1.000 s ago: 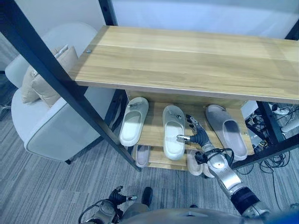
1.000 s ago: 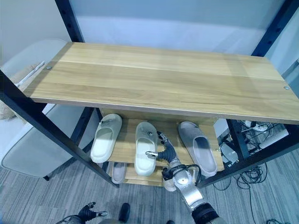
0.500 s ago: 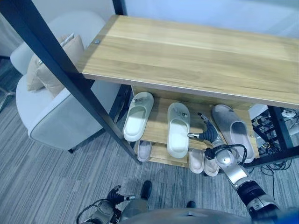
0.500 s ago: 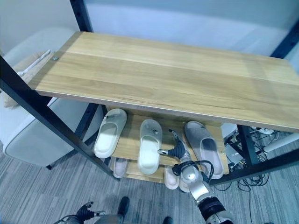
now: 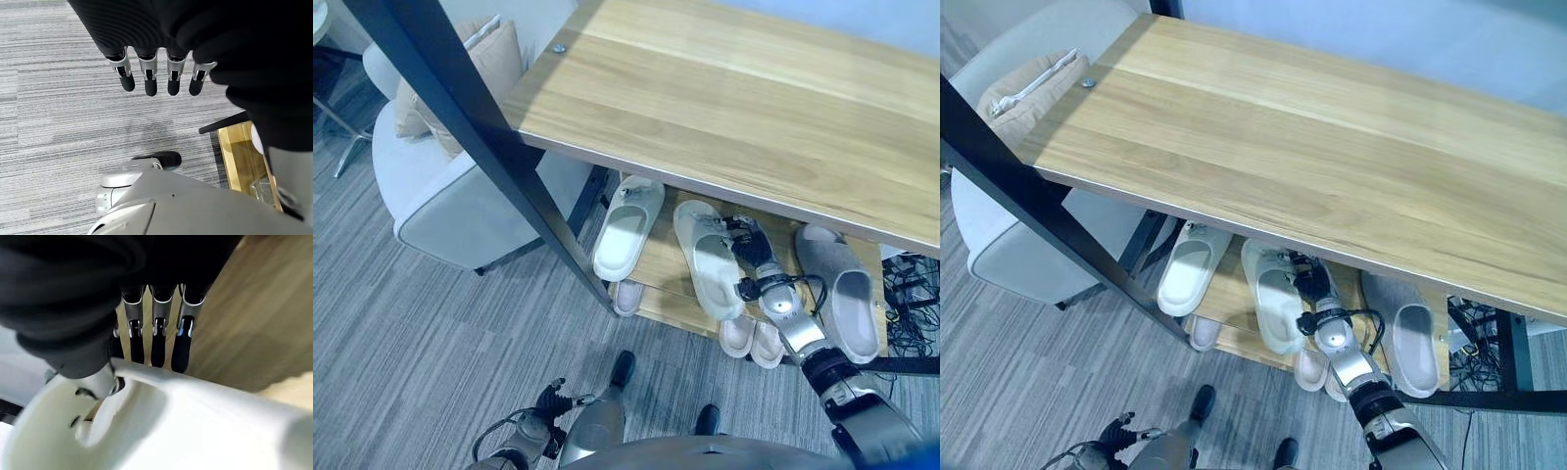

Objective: Arrange the slippers neatly on the shoe rack.

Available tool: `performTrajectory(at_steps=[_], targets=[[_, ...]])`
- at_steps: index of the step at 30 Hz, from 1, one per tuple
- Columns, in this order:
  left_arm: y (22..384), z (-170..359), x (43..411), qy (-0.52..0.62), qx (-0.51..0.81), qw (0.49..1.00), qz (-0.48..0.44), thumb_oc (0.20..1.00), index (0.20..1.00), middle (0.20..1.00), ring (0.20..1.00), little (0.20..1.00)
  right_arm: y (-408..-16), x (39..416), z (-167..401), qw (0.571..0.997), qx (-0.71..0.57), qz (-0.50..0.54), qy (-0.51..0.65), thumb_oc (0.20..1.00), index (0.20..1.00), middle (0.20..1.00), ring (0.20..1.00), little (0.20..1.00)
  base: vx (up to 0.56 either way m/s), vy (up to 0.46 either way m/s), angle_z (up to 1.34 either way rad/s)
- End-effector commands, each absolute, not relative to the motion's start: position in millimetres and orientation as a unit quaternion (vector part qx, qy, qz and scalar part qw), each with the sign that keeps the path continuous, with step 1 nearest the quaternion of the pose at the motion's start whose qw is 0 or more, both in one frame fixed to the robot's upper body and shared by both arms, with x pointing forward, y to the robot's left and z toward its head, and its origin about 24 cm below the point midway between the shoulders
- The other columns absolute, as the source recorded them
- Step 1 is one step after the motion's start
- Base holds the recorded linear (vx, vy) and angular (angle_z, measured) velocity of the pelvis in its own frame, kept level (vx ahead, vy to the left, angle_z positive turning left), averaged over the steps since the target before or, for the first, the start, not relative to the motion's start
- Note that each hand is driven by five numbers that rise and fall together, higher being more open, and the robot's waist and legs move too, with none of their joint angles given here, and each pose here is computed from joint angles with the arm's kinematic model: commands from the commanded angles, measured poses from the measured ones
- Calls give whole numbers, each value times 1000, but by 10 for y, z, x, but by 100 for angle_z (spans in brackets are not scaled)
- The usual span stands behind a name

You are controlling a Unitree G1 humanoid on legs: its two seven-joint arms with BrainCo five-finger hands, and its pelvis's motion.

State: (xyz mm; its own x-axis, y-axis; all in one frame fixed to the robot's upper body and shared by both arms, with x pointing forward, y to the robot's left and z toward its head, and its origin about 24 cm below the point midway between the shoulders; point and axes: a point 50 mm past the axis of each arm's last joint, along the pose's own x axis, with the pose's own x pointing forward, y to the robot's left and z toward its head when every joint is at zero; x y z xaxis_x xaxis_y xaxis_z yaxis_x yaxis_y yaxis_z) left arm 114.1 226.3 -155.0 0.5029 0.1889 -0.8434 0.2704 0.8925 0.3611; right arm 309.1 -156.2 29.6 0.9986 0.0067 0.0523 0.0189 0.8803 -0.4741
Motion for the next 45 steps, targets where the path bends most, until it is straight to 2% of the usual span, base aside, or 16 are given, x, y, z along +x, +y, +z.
performTrajectory(at_steps=[1,10,19,45], targets=[[1985,-1655,983,524,212,824,-47,1000,1000,1000,1000,1000,-1525,2968,201,965,-263,-1,-24,200,200,200,200,200,13,35,2],[1845,-1653,1058,513,214,830,-49,1000,1000,1000,1000,1000,-1405,2980,357,953,-292,-38,-69,200,200,200,200,200,-12,40,1],[1788,-1633,1152,501,225,835,-33,1000,1000,1000,1000,1000,-1223,3038,368,965,-240,-87,-61,200,200,200,200,200,-18,79,-6],[1982,-1684,855,543,233,807,14,1000,1000,1000,1000,1000,-998,3081,195,976,-164,-139,17,200,200,200,200,200,6,51,-2]])
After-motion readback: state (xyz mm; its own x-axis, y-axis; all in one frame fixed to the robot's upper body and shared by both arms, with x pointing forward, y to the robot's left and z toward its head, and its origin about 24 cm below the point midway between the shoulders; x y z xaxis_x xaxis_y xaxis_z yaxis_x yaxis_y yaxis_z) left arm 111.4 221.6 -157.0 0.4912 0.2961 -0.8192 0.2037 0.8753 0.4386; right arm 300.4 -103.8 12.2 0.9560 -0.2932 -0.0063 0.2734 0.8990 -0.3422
